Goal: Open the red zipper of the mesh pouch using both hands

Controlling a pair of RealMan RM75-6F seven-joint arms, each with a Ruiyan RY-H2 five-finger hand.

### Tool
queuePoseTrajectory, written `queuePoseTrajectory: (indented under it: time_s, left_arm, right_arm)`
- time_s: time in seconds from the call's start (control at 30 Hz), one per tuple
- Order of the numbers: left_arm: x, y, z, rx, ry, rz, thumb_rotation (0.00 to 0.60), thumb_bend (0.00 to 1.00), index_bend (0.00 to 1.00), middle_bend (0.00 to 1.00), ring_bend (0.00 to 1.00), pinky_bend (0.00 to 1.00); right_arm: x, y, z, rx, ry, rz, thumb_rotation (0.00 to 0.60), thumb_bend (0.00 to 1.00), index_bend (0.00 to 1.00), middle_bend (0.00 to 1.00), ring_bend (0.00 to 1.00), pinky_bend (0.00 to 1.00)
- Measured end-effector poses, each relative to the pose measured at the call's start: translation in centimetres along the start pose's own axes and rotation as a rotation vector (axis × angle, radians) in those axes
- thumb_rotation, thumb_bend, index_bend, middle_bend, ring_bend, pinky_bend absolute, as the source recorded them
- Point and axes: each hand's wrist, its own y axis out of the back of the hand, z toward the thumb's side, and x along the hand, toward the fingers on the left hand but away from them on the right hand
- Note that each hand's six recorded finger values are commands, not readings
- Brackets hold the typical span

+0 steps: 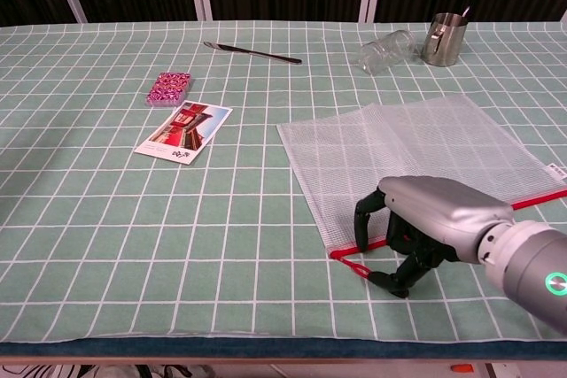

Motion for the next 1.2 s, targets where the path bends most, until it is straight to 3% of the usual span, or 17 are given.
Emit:
queuePoseTrajectory:
  time_s: [0.5,1.2]
  left_arm:
    - [0.0,0.0,0.0,-0.015,-0.006,-0.001,0.6,0.06,0.0,0.0,0.0,0.0]
    - [0.1,0.0,0.0,-0.022,-0.002,-0.005,0.6,0.06,0.0,0.0,0.0,0.0]
  right_arm:
    - [0.5,-0.8,0.2,-0.021,-0.035,0.008,0.6,0.36,0.51,1.0,1.0,0.98]
    - [0.6,-1.2,-0.8,-0.015,-0.068,0.026,0.6,0.5,0.56,1.0,1.0,0.98]
